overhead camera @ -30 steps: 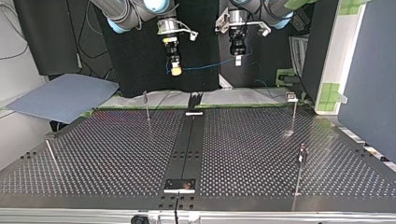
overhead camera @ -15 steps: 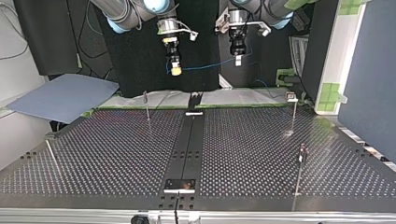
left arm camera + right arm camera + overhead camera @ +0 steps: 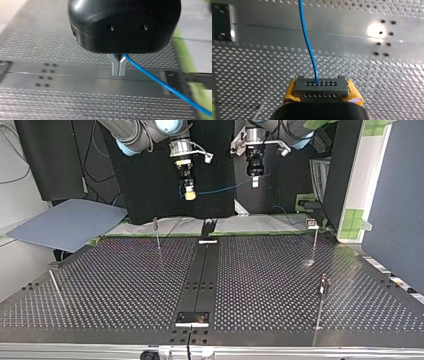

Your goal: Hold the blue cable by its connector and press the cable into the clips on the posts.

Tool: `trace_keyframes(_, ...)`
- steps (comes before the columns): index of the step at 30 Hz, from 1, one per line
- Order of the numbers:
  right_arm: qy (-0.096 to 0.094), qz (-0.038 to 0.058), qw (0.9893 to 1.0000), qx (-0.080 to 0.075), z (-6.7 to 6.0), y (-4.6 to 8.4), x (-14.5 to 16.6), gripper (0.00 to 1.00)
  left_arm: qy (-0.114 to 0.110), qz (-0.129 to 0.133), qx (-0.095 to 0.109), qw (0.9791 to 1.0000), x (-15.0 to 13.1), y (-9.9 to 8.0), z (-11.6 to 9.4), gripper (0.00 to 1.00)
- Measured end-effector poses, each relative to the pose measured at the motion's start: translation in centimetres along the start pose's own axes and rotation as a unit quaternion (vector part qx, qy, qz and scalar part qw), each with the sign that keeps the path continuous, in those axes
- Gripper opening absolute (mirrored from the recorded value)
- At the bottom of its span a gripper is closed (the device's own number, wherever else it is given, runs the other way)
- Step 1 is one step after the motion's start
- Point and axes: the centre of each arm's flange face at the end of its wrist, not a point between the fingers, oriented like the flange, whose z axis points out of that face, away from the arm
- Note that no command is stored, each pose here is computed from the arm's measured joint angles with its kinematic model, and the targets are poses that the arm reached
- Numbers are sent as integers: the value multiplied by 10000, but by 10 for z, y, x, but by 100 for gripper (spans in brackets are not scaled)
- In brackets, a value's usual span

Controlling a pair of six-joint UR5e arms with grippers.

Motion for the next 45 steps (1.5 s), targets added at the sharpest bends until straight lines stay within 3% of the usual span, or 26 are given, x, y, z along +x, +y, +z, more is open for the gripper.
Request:
trace_keyframes(5, -330, -107, 9994, 81, -7, -6, -25, 0, 370, 252, -12, 9990, 18, 7, -10, 0)
trace_keyframes(12, -612, -186, 9979, 116, -14, -7, -54, 0, 463, 314, -15, 9984, 21, 9, -13, 0)
trace_keyframes(45, -648, -196, 9976, 121, -15, -7, -58, 0, 468, 318, -15, 9984, 22, 9, -13, 0)
